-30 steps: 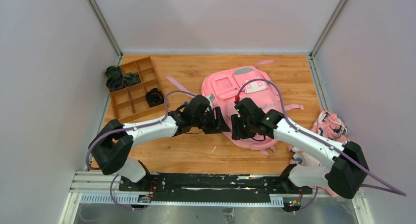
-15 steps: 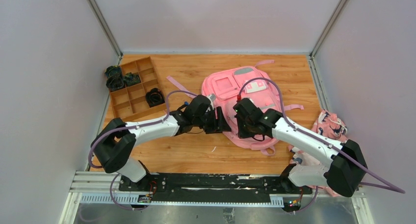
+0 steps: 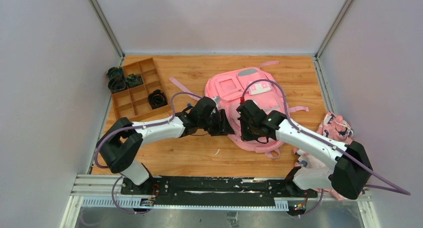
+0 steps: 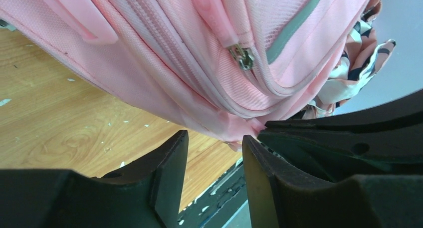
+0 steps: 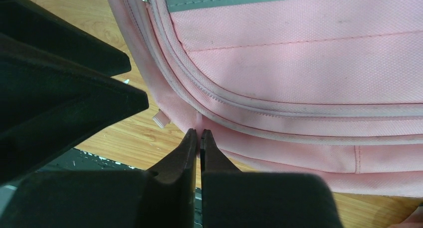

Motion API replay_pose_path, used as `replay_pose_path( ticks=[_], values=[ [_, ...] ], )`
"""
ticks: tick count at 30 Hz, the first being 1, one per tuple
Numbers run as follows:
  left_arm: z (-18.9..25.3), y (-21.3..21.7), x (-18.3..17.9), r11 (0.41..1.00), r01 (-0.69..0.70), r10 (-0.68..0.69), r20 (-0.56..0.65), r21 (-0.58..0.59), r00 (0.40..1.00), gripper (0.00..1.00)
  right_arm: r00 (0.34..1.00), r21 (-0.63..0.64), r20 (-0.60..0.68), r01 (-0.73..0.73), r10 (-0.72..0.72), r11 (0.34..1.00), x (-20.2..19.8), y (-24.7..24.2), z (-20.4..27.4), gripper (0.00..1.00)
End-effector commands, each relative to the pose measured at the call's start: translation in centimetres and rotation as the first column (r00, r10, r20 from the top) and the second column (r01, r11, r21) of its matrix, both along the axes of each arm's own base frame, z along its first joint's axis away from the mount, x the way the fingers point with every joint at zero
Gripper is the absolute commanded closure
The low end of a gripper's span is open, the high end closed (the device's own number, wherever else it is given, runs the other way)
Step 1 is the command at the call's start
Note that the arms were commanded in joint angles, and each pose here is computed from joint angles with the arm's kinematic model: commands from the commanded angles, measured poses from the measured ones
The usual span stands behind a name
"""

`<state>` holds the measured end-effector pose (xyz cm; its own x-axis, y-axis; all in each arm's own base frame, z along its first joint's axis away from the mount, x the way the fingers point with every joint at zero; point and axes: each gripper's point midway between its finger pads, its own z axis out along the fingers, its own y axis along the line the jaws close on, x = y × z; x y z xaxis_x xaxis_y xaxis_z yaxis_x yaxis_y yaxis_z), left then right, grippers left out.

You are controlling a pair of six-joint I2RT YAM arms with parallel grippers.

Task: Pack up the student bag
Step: Zip the student bag at the center of the board.

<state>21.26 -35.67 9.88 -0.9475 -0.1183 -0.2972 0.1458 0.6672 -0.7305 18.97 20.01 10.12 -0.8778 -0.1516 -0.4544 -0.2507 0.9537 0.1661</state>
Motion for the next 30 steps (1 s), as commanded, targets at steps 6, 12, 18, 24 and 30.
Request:
replay_pose_path(
  ticks=[6,12,18,24,30],
  values=[
    [-0.2,-1.2,2.2,0.999,-0.031,0.031,0.047,0.017,0.998,0.56,0.997,-0.060,0.060,-0.043,0.047,0.997,0.1,-1.4,1.3,1.00],
    [-0.6,-2.4,3.5,0.999,-0.011,0.008,0.068,0.045,0.998,0.66,0.994,-0.087,0.071,-0.072,0.078,0.994,-0.2,-2.1,1.0,1.00],
    [0.0,-0.7,4.4,0.991,-0.026,0.011,0.114,0.129,0.993,1.00,0.995,-0.182,0.097,-0.003,0.022,0.983,-0.2,-4.7,0.9,1.00],
    [0.1,3.6,6.3,0.979,-0.082,0.059,0.129,0.186,0.990,1.00,0.978,-0.258,0.190,0.130,-0.082,0.957,0.2,-8.3,0.7,1.00],
    [0.8,8.3,8.8,0.959,-0.172,0.134,0.173,0.227,0.976,1.00,0.965,-0.311,0.199,0.227,-0.170,0.923,0.1,-11.4,-0.1,1.00]
  ],
)
